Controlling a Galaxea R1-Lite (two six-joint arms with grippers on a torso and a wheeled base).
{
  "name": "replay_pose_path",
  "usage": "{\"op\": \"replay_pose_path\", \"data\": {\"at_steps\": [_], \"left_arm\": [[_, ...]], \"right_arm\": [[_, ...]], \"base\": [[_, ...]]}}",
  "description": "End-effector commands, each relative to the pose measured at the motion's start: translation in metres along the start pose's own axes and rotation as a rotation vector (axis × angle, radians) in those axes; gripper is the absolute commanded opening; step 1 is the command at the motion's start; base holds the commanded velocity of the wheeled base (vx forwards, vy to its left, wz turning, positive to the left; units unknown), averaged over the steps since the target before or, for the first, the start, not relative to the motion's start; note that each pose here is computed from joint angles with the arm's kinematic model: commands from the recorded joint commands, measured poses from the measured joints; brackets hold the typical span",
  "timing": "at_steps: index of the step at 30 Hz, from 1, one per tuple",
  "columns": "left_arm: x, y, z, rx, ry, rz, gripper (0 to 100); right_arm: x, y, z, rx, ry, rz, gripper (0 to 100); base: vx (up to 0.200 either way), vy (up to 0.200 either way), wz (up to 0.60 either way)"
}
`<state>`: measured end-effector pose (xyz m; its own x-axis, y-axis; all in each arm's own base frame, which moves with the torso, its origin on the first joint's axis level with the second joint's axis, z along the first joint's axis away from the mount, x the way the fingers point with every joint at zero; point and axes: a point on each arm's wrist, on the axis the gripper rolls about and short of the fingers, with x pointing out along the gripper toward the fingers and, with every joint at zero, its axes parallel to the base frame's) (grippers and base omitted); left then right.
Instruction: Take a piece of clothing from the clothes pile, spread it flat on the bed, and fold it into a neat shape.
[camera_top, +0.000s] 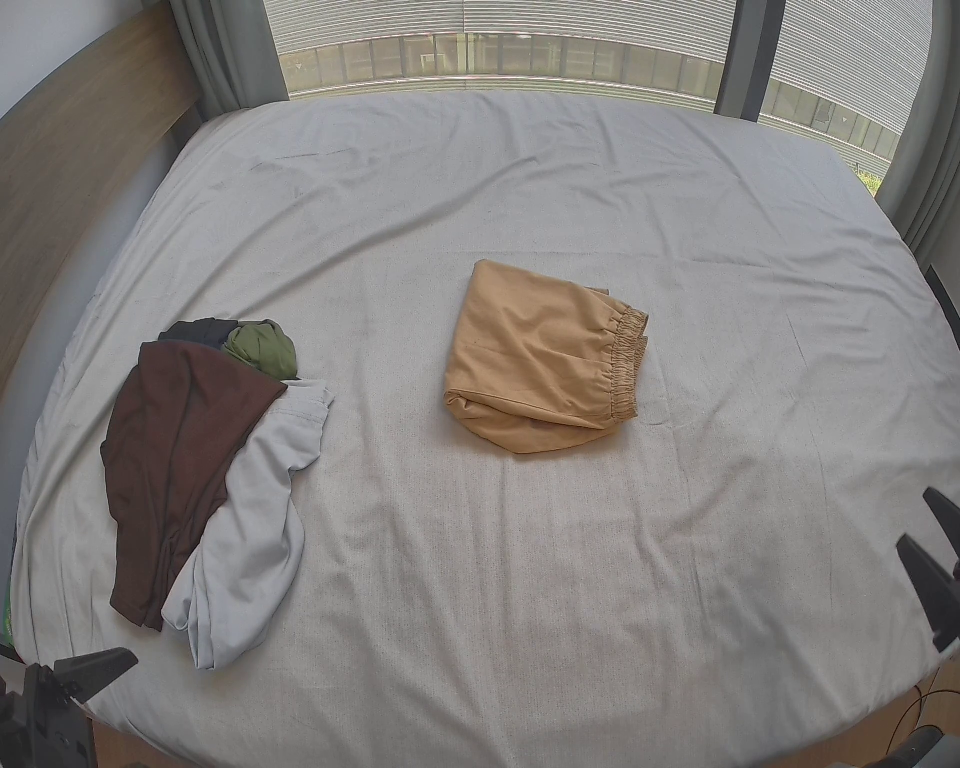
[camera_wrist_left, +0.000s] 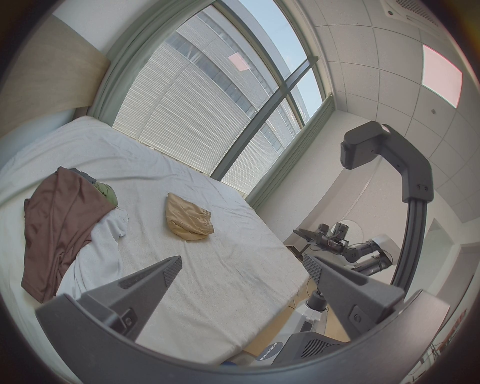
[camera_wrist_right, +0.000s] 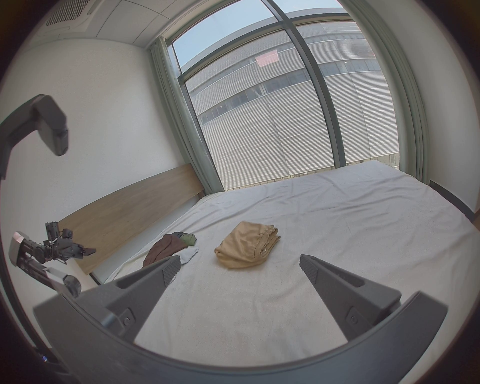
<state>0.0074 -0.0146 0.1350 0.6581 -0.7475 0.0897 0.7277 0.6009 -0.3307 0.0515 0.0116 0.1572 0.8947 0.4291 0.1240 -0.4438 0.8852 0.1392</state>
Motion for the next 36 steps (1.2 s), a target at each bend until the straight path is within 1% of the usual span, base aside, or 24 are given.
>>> {"op": "replay_pose_path", "data": {"at_steps": [1,5,7,10,11,12,13,15,16,18,19,20,22,23,24,26,27,28,29,30,31,32,36], "left_arm": [[-0.033,-0.014,-0.02,0.078,-0.114,0.018,100],[-0.033,-0.012,-0.023,0.083,-0.107,0.026,100],[-0.033,-0.012,-0.023,0.079,-0.104,0.037,100],[-0.031,-0.012,-0.021,0.08,-0.109,0.089,100],[-0.029,-0.013,-0.02,0.082,-0.113,0.132,100],[-0.029,-0.013,-0.02,0.082,-0.113,0.132,100],[-0.028,-0.015,-0.018,0.097,-0.112,0.188,100],[-0.028,-0.015,-0.021,0.116,-0.096,0.223,100],[-0.028,-0.013,-0.024,0.133,-0.086,0.24,100],[-0.027,-0.008,-0.032,0.147,-0.068,0.274,100],[-0.026,-0.002,-0.04,0.157,-0.06,0.322,100],[-0.026,0.0,-0.042,0.167,-0.059,0.36,100],[-0.027,0.003,-0.046,0.155,-0.043,0.442,100],[-0.028,0.005,-0.049,0.147,-0.023,0.476,100],[-0.028,0.006,-0.049,0.138,-0.023,0.5,100],[-0.028,0.006,-0.049,0.14,-0.029,0.511,100],[-0.028,0.006,-0.049,0.138,-0.042,0.547,100],[-0.028,0.005,-0.05,0.156,-0.07,0.604,100],[-0.029,0.004,-0.05,0.173,-0.088,0.622,100],[-0.029,0.004,-0.05,0.173,-0.088,0.622,100],[-0.029,0.002,-0.051,0.226,-0.095,0.624,100],[-0.029,0.002,-0.051,0.23,-0.085,0.61,100],[-0.031,0.001,-0.052,0.235,-0.109,0.596,100]], "right_arm": [[-0.075,0.026,-0.036,-0.076,-0.106,0.038,100],[-0.08,0.026,-0.049,-0.076,-0.093,0.012,100],[-0.079,0.025,-0.051,-0.083,-0.095,0.005,100],[-0.079,0.024,-0.053,-0.098,-0.089,-0.043,100],[-0.079,0.023,-0.054,-0.115,-0.087,-0.076,100],[-0.079,0.023,-0.054,-0.115,-0.087,-0.076,100],[-0.079,0.02,-0.058,-0.14,-0.06,-0.155,100],[-0.079,0.017,-0.064,-0.167,-0.004,-0.238,100],[-0.08,0.016,-0.067,-0.177,0.029,-0.295,100],[-0.08,0.014,-0.068,-0.179,0.031,-0.354,100],[-0.081,0.013,-0.068,-0.182,0.027,-0.406,100],[-0.081,0.013,-0.067,-0.186,0.023,-0.439,100],[-0.082,0.011,-0.067,-0.199,0.022,-0.5,100],[-0.082,0.011,-0.068,-0.198,0.036,-0.512,100],[-0.082,0.011,-0.069,-0.195,0.04,-0.508,100],[-0.082,0.011,-0.069,-0.187,0.042,-0.501,100],[-0.082,0.011,-0.074,-0.177,0.091,-0.456,100],[-0.082,0.011,-0.076,-0.181,0.112,-0.429,100],[-0.082,0.012,-0.075,-0.181,0.104,-0.43,100],[-0.082,0.012,-0.075,-0.181,0.104,-0.43,100],[-0.082,0.012,-0.075,-0.184,0.1,-0.431,100],[-0.082,0.012,-0.074,-0.184,0.098,-0.431,100],[-0.082,0.012,-0.074,-0.183,0.098,-0.429,100]], "base": [[0.0,0.0,0.0],[0.0,0.0,0.0],[0.0,0.0,0.0],[0.0,0.0,0.0],[0.0,0.0,0.0],[0.0,0.0,0.0],[0.0,0.0,0.0],[0.0,0.0,0.0],[0.0,0.0,0.0],[0.0,0.0,0.0],[0.0,0.0,0.0],[0.0,0.0,0.0],[0.0,0.0,0.0],[0.0,0.0,0.0],[0.0,0.0,0.0],[0.0,0.0,0.0],[0.0,0.0,0.0],[0.0,0.0,0.0],[0.0,0.0,0.0],[0.0,0.0,0.0],[0.0,0.0,0.0],[0.0,0.0,0.0],[0.0,0.0,0.0]]}}
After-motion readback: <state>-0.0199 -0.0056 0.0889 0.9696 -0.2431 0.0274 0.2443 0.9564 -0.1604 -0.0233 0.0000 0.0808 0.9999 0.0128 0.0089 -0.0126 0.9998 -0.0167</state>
